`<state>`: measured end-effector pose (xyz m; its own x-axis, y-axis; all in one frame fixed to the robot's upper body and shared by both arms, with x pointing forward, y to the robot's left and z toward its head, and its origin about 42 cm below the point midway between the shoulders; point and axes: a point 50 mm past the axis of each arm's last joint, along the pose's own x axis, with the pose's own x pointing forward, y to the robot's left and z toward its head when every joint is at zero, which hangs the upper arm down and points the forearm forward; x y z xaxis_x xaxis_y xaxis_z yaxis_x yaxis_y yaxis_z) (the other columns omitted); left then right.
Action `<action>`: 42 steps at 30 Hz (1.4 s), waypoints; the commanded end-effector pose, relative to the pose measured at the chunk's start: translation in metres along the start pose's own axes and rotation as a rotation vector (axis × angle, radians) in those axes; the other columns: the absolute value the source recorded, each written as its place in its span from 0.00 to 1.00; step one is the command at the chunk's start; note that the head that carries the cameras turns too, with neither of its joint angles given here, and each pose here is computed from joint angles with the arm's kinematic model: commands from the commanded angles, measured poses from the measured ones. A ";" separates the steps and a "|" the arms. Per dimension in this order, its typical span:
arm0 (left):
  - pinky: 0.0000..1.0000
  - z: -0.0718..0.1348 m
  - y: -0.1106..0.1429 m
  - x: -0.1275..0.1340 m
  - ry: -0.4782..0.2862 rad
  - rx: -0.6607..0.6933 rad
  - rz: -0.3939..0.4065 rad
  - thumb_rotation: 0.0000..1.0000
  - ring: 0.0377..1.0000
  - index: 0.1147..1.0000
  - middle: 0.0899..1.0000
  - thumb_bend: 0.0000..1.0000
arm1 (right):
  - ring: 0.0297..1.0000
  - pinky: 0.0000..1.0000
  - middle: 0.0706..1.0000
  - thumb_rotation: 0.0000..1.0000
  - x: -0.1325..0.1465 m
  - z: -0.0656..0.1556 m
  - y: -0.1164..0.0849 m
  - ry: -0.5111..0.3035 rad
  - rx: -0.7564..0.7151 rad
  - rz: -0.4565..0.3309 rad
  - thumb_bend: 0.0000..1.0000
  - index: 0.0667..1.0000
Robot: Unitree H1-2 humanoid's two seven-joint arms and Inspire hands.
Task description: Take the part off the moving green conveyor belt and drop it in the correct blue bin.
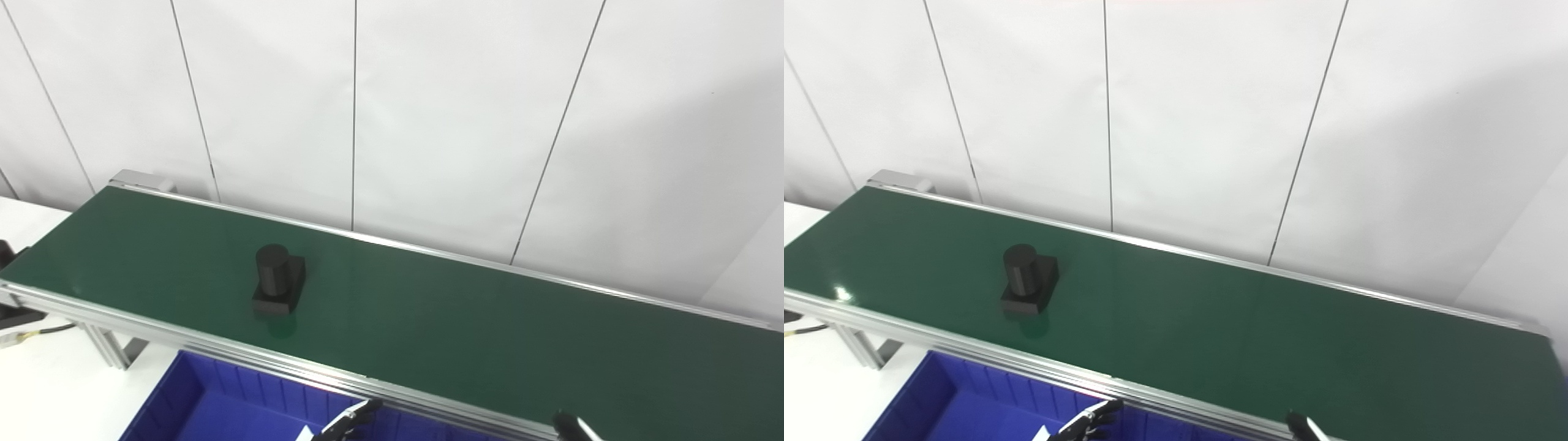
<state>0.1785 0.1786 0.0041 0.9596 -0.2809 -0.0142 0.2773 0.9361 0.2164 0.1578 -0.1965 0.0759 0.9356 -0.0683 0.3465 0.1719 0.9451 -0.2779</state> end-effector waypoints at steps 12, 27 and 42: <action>0.82 0.012 -0.003 0.007 -0.062 -0.033 -0.016 0.82 0.88 0.85 0.90 0.73 | 0.83 0.76 0.84 0.64 0.064 0.034 -0.007 -0.124 -0.046 0.092 0.76 0.86; 0.83 0.009 -0.002 -0.001 -0.051 -0.016 -0.022 0.84 0.89 0.86 0.90 0.72 | 0.84 0.76 0.86 0.64 0.133 0.018 0.018 -0.060 0.001 0.233 0.79 0.89; 0.89 0.006 0.006 -0.002 -0.036 -0.030 -0.017 0.89 0.93 0.88 0.93 0.67 | 0.84 0.76 0.88 0.60 0.196 0.012 0.082 -0.005 -0.110 0.337 0.85 0.91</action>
<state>0.1723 0.1833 0.0027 0.9542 -0.2965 -0.0393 0.2984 0.9341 0.1959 0.3366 -0.1389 0.1140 0.9521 0.2498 0.1762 -0.1411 0.8704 -0.4716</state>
